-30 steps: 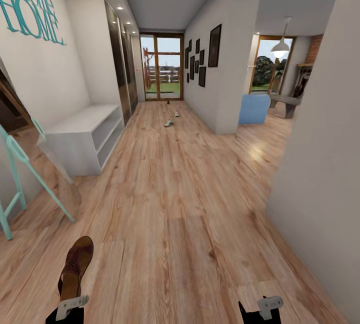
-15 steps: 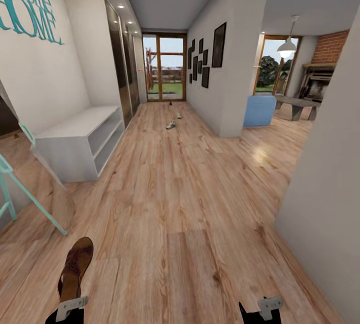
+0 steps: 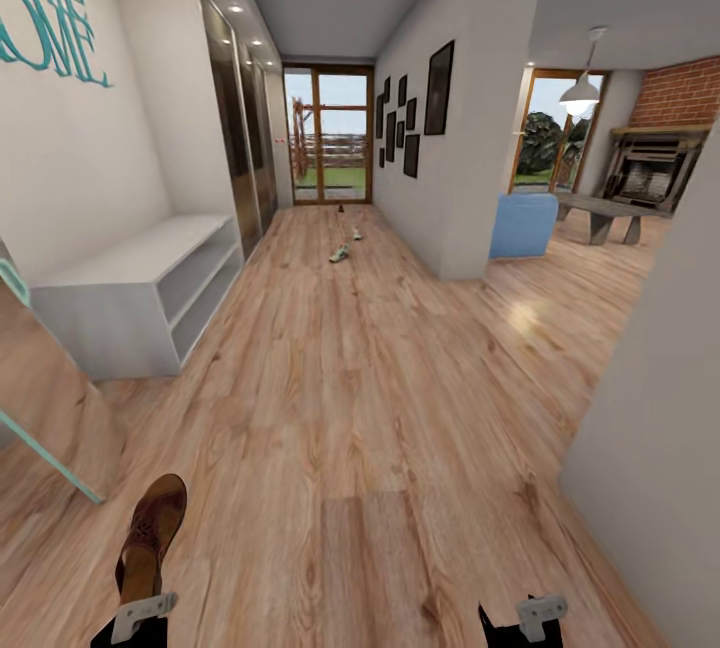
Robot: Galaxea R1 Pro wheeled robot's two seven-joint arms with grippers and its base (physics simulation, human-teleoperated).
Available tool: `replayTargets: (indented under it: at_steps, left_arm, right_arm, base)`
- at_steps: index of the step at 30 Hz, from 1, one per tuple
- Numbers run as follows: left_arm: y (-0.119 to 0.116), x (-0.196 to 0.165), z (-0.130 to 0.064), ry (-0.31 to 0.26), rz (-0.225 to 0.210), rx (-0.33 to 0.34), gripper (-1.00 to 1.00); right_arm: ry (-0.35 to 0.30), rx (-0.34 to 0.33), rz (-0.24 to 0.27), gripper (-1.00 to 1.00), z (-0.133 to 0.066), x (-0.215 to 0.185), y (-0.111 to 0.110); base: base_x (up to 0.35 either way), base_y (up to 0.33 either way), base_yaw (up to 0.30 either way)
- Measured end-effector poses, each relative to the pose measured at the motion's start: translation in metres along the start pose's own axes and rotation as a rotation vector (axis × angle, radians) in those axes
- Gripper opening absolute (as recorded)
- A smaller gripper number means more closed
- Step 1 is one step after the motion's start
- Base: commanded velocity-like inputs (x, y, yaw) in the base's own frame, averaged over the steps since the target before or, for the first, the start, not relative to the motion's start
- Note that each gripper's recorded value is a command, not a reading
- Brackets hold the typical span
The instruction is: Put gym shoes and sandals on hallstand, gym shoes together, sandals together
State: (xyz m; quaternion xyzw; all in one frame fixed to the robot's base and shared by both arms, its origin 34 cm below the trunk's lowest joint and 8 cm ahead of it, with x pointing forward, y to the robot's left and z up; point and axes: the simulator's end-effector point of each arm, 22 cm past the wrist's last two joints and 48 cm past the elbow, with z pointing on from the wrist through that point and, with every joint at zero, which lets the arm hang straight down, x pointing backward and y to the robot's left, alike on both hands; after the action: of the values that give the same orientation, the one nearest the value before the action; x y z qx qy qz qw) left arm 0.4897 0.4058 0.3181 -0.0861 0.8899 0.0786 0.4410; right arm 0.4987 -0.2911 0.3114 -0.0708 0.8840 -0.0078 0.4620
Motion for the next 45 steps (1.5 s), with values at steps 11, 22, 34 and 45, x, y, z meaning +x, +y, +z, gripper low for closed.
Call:
replayTargets:
  at_steps: [11, 22, 34, 45]
  left_arm:
    - [0.0, 0.0, 0.0, 0.0, -0.001, -0.001, -1.0]
    - [0.0, 0.0, 0.0, 0.0, -0.001, -0.001, -1.0]
    - [0.001, 0.0, 0.0, 0.0, -0.001, -0.001, -1.0]
    - [0.0, 0.0, 0.0, 0.0, 0.0, -0.001, -1.0]
  right_arm:
    - [0.003, 0.104, 0.001, 1.0, -0.001, 0.001, -0.022]
    - [0.003, 0.112, 0.001, 1.0, -0.001, 0.001, -0.023]
    - [0.004, 0.11, -0.003, 1.0, -0.002, 0.001, -0.023]
    - [0.096, 0.101, -0.003, 1.0, -0.015, 0.04, -0.018]
  base:
    - [0.332, -0.085, 0.0]
    - [0.339, -0.003, 0.0]
    - [0.339, 0.0, 0.0]
    - [0.339, 0.0, 0.0]
